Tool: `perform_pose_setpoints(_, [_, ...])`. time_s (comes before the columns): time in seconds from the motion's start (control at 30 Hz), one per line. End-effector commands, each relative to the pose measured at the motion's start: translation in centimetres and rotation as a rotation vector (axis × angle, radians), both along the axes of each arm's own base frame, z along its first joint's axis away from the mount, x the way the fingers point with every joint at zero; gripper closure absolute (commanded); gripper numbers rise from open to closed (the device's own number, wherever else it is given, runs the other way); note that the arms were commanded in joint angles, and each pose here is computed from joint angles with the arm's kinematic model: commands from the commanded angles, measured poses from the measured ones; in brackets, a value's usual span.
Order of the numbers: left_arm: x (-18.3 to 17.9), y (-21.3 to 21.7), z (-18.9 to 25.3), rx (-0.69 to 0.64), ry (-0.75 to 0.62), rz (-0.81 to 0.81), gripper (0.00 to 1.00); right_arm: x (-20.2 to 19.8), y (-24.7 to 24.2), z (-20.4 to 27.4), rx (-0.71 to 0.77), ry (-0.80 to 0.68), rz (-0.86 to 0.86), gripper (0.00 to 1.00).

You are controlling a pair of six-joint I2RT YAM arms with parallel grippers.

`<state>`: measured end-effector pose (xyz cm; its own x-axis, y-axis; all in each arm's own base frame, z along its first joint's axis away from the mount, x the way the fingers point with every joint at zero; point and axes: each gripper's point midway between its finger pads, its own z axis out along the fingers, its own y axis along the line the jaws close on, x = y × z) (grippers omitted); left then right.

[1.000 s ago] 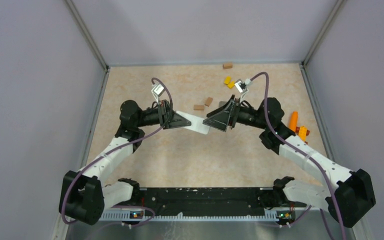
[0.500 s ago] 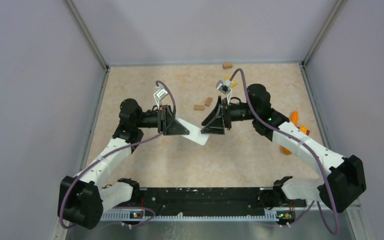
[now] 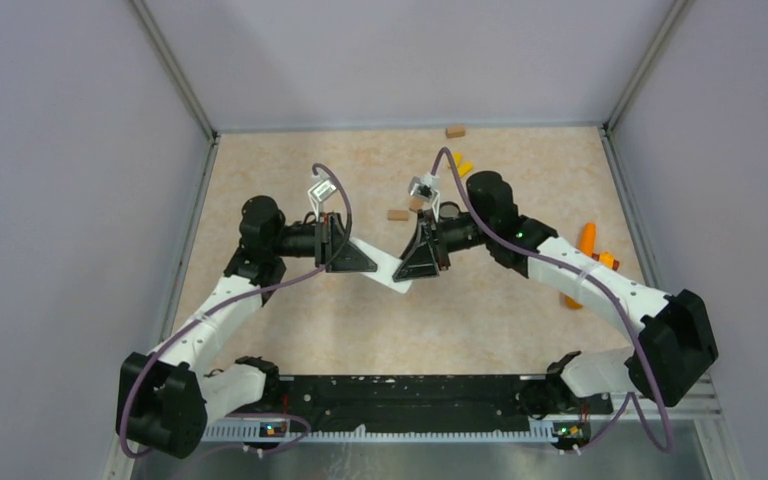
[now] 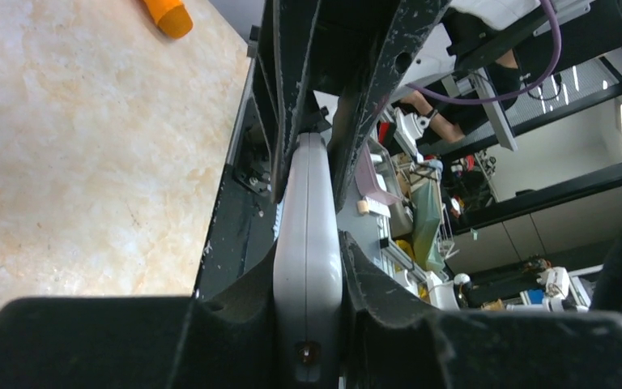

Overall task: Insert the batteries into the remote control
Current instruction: Place the remote control at the center of the board.

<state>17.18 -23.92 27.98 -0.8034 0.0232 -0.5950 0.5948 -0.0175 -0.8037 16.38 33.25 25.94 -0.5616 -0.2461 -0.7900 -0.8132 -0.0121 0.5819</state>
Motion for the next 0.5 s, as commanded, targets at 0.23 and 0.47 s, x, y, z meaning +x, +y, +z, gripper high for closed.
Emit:
perform_pose_setpoints(0.23, [2.1,0.4,1.8,0.045,-0.104,0.153,0.35,3.1,1.5,4.1,0.152,0.010,-0.121,1.00])
perform_pose_setpoints(0.47, [8.4,5.4,-1.6,0.323,-0.113,0.640,0.01,9.7,-4.9,1.1,-0.045,-0.102,-0.652,1.00])
